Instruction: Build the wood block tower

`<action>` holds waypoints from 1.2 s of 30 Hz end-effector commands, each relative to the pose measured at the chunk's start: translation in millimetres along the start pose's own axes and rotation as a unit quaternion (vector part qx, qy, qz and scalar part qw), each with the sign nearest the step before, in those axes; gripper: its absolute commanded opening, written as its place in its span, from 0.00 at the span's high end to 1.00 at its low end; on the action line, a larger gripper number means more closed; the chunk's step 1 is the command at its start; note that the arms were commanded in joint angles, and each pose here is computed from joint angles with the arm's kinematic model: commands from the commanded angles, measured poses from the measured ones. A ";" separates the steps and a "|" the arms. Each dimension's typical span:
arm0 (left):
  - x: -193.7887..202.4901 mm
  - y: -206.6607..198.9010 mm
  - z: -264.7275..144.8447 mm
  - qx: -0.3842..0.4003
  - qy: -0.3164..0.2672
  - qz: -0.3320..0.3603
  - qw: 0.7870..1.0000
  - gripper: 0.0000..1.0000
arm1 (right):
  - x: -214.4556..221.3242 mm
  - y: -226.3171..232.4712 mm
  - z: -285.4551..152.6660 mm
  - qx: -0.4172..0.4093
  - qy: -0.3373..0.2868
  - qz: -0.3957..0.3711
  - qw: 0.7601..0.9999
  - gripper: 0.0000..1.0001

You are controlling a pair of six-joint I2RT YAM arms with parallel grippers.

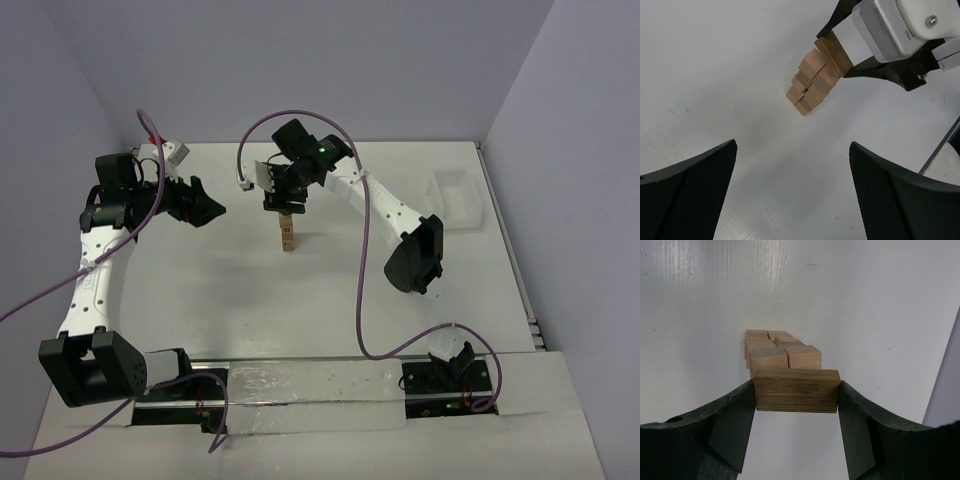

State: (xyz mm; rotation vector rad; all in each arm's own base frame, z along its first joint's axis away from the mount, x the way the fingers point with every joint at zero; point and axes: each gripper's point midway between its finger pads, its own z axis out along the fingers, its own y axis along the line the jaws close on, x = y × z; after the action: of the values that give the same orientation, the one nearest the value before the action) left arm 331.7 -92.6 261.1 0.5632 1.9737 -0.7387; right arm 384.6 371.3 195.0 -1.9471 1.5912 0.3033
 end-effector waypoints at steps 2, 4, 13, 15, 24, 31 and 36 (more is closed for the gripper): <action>-9.9 -1.4 -0.8 0.012 -0.016 0.012 1.000 0.01 | -11.1 -3.5 1.5 0.007 -0.011 -0.008 1.000 0.83; -9.6 -1.1 -0.9 0.013 -0.016 0.012 1.000 0.01 | -10.9 -3.9 2.8 0.007 -0.011 -0.007 1.000 0.82; -9.1 -1.3 -0.3 0.016 -0.015 0.012 1.000 0.01 | -8.5 -0.6 6.3 -0.001 -0.007 -0.006 1.000 0.78; -9.2 -1.4 -0.3 0.016 -0.015 0.012 1.000 0.01 | -7.2 -1.0 7.3 0.000 -0.004 -0.005 1.000 0.75; -8.4 -0.5 0.6 0.016 -0.014 0.011 1.000 0.01 | -7.7 -0.7 7.1 0.002 -0.002 -0.004 1.000 0.64; -9.0 -0.4 0.2 0.017 -0.015 0.012 1.000 0.01 | -8.1 -0.8 6.1 0.004 -0.002 -0.003 1.000 0.50; -7.7 -0.4 0.4 0.017 -0.014 0.011 1.000 0.01 | -10.0 -2.0 4.4 0.008 -0.004 -0.003 1.000 0.33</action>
State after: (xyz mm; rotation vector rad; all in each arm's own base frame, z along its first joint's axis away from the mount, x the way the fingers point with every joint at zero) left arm 332.7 -93.2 257.9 0.5625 1.9795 -0.7607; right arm 385.0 374.0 179.3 -1.9669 1.6158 0.3081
